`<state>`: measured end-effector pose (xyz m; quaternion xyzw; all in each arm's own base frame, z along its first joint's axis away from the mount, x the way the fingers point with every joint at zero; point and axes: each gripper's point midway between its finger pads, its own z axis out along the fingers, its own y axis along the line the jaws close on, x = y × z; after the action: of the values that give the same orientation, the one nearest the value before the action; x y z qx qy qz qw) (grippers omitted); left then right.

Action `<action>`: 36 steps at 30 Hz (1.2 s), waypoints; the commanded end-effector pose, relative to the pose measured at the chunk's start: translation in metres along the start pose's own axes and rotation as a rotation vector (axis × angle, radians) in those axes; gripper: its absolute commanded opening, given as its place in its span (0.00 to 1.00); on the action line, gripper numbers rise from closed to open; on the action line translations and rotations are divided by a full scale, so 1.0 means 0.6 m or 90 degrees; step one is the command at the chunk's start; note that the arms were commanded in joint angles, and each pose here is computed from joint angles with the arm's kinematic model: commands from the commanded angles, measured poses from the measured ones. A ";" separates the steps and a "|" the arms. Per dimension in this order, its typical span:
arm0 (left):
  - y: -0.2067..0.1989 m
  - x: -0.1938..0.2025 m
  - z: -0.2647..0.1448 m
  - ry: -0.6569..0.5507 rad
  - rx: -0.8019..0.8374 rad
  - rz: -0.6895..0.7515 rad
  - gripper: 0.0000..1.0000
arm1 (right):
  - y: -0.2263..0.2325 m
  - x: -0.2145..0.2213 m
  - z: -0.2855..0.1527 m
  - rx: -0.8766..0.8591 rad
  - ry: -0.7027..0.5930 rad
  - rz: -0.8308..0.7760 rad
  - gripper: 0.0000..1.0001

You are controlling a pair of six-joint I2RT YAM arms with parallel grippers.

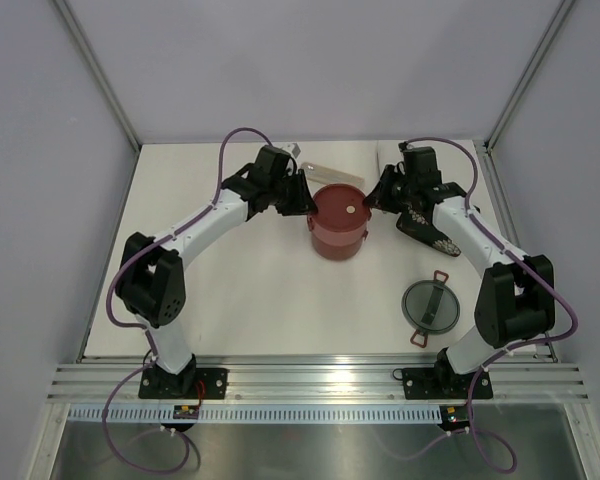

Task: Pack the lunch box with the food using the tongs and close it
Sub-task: Place the packing box into the packing box.

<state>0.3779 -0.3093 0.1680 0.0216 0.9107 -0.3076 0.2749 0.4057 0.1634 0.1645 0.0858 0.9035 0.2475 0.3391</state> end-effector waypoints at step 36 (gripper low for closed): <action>0.124 0.032 -0.161 -0.003 -0.123 0.015 0.99 | 0.036 0.029 -0.127 0.140 -0.005 -0.052 0.95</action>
<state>0.3348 -0.2013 0.1570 -0.0175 0.9391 -0.2220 0.2618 0.3617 0.2150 0.1726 0.0413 0.9371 0.1916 0.2890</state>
